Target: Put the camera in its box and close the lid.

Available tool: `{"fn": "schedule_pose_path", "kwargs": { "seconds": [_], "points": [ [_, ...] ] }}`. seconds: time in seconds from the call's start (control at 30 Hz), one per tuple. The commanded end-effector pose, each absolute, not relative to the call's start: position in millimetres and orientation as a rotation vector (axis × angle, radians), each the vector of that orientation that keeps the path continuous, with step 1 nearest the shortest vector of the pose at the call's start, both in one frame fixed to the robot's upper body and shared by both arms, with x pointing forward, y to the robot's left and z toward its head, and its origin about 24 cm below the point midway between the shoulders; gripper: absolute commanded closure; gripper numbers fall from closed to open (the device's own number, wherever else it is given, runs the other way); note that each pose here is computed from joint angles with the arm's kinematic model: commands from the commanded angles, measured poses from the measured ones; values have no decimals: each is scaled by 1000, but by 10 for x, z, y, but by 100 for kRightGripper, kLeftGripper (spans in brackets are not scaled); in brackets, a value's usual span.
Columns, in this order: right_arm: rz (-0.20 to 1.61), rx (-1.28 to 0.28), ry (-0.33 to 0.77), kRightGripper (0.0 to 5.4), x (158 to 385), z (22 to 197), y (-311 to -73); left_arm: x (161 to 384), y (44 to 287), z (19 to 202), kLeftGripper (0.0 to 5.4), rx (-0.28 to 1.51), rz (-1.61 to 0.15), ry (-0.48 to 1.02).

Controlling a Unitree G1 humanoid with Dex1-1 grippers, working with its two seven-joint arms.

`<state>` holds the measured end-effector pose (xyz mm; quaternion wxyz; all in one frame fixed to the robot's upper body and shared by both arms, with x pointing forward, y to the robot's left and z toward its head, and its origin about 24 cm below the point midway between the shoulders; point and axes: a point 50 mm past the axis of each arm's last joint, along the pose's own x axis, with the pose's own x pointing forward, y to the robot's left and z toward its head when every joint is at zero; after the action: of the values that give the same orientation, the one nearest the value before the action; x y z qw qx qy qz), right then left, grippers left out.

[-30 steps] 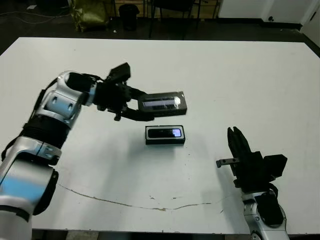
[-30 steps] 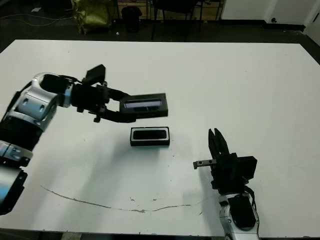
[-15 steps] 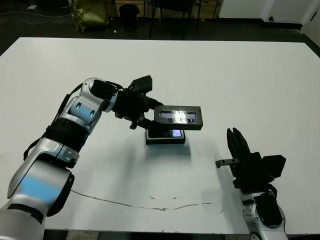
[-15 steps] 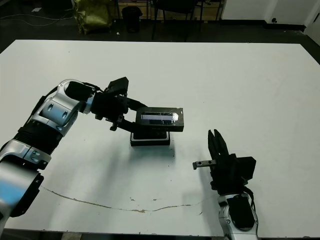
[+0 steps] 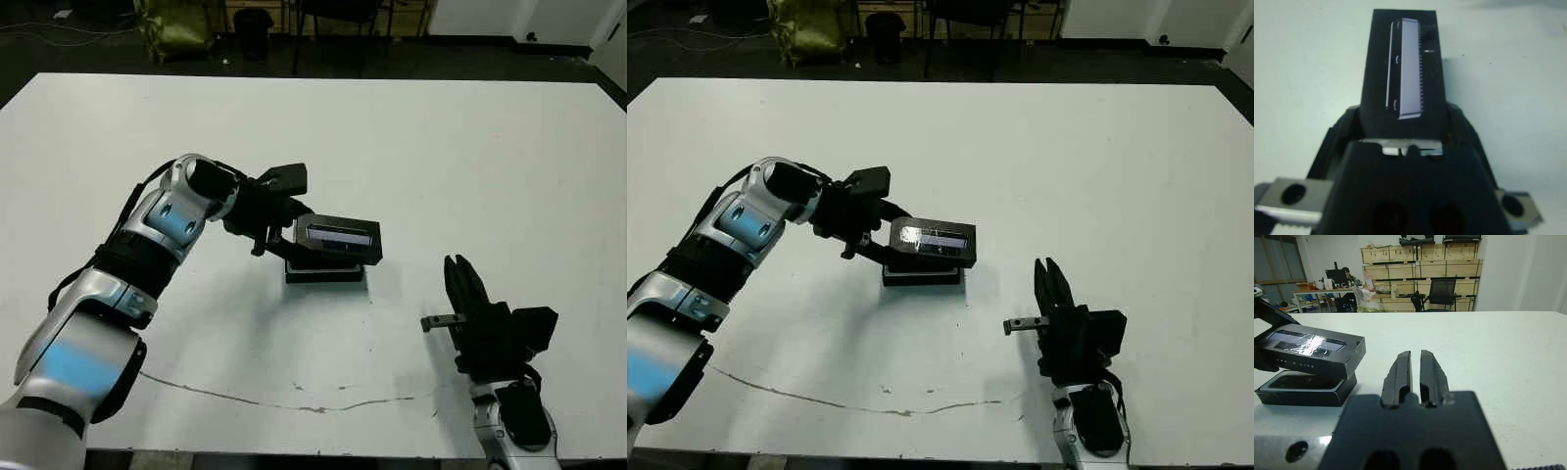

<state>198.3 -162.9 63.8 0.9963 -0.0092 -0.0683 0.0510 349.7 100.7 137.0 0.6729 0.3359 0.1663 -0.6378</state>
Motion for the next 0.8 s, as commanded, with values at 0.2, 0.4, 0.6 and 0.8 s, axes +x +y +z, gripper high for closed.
{"fn": "schedule_pose_path", "kwargs": {
  "seconds": [0.2, 0.4, 0.6, 0.8],
  "points": [
    [73, -16, -85, 540, 1957, 599, -1643, 3522, 1039, 1382, 297, 775, -1433, 443],
    [79, -35, -97, 540, 1957, 600, -1645, 3523, 1040, 1362, 297, 747, -1445, 459],
    [72, -47, -88, 540, 1960, 588, -1643, 3527, 1055, 1344, 297, 709, -1448, 489],
    [90, -38, -105, 540, 1969, 576, -1642, 3521, 1064, 1327, 297, 694, -1446, 507]
  ]
}}
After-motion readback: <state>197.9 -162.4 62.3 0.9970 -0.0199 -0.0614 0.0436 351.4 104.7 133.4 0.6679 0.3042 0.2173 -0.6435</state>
